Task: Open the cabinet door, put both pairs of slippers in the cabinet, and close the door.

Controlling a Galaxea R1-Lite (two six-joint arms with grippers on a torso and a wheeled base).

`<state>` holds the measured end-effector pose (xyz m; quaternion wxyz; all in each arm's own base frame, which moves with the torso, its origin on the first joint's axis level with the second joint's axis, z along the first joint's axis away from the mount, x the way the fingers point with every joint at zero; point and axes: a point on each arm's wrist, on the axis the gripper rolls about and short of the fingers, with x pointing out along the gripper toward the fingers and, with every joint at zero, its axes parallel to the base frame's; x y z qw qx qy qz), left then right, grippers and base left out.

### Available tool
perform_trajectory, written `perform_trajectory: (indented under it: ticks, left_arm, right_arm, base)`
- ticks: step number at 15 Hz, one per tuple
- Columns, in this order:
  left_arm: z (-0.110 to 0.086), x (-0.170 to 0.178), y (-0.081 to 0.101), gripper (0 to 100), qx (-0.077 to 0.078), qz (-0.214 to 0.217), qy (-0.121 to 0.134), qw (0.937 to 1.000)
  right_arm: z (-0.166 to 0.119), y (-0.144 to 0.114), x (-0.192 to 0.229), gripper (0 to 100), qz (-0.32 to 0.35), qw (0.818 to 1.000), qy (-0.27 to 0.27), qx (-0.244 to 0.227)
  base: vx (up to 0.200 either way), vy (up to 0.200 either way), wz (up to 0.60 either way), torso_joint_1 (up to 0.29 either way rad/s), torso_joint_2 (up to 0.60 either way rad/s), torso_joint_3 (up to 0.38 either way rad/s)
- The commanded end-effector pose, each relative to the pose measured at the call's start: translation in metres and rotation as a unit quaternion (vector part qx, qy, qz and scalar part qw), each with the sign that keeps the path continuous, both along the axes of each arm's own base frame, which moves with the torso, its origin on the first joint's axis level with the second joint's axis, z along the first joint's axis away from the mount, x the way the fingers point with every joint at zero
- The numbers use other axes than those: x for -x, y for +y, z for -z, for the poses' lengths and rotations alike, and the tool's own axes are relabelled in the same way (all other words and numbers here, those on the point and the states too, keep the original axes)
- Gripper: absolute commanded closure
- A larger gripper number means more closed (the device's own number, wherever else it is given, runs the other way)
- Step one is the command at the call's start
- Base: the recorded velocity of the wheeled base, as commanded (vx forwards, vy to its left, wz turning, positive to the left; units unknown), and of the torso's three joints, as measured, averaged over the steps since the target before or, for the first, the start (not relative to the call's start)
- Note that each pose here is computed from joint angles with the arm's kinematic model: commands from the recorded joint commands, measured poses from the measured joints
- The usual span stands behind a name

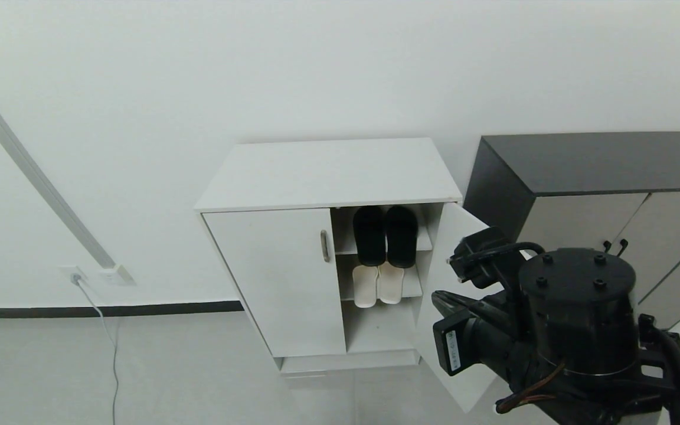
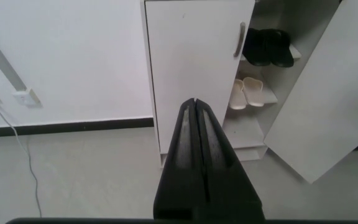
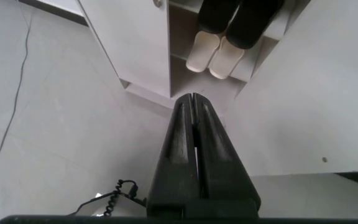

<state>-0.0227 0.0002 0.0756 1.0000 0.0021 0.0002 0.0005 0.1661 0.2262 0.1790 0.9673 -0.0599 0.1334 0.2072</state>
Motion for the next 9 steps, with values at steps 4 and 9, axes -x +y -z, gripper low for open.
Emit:
perform_trajectory:
  ticks: [4,9]
  left_arm:
    - [-0.0001,-0.0001,0.0000,100,0.000,0.000,0.001,1.0000]
    - [-0.0001,-0.0001,0.0000,100,-0.001,0.000,0.001,1.0000]
  right_arm:
    - [0.0014,-0.0005,-0.0006,100,0.001,1.000,0.001,0.002]
    - [0.0002,-0.0024,0.0007,100,0.000,1.000,0.000,0.002]
  base:
    - [0.000,0.000,0.00,0.079,-0.17,-0.088]
    - [0.000,0.000,0.00,0.000,0.00,0.000]
